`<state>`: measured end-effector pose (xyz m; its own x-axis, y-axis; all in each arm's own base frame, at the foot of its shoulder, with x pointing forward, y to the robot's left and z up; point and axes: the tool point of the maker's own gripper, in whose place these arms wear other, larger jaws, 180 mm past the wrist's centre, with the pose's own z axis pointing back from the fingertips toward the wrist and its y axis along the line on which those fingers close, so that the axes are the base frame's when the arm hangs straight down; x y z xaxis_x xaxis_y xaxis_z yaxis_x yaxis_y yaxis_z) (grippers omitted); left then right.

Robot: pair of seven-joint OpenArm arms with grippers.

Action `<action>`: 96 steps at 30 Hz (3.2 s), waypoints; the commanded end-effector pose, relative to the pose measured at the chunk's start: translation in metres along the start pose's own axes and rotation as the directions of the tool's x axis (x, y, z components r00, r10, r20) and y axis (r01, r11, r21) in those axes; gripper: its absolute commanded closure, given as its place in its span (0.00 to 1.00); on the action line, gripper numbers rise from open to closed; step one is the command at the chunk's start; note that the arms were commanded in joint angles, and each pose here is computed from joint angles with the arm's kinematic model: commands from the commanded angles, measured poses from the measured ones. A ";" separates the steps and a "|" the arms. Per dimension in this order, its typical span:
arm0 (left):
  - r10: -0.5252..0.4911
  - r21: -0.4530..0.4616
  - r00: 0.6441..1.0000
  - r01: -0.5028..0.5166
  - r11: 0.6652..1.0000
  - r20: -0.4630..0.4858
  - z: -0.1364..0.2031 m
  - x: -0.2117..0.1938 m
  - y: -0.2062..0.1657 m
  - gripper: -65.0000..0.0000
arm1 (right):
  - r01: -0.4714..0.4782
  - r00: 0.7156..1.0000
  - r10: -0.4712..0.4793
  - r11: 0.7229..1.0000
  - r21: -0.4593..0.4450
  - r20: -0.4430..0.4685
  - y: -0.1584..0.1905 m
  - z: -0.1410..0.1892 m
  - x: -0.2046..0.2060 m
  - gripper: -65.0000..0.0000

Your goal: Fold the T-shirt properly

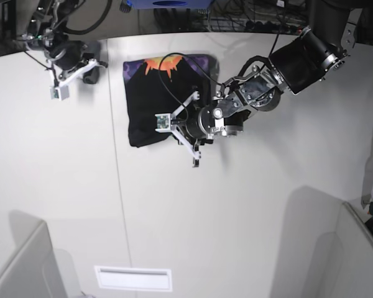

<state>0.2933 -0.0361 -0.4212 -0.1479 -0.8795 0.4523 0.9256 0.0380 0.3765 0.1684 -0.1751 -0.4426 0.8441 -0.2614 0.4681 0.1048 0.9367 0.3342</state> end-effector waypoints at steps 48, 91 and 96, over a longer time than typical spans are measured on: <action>-0.058 0.094 0.998 0.056 0.994 0.017 0.008 0.027 0.063 0.31 | -0.053 0.998 0.052 0.998 -0.027 -0.032 0.016 -0.008 -0.012 1.00; 0.810 0.227 0.551 -0.830 0.509 0.200 0.221 -0.153 -0.147 1.00 | -0.266 0.961 0.239 0.935 -0.236 -0.136 -0.060 0.106 -0.050 1.00; 0.832 0.255 0.554 -0.811 0.527 0.043 0.205 -0.148 -0.213 1.00 | -0.323 0.918 0.234 0.910 -0.260 -0.321 -0.088 0.137 -0.089 1.00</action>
<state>0.0514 0.1823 -0.4051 0.6720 -0.4336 0.6003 0.5124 0.8575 0.0458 0.0107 -0.2609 -0.4067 0.9709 0.0431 0.2356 -0.0346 0.9986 -0.0402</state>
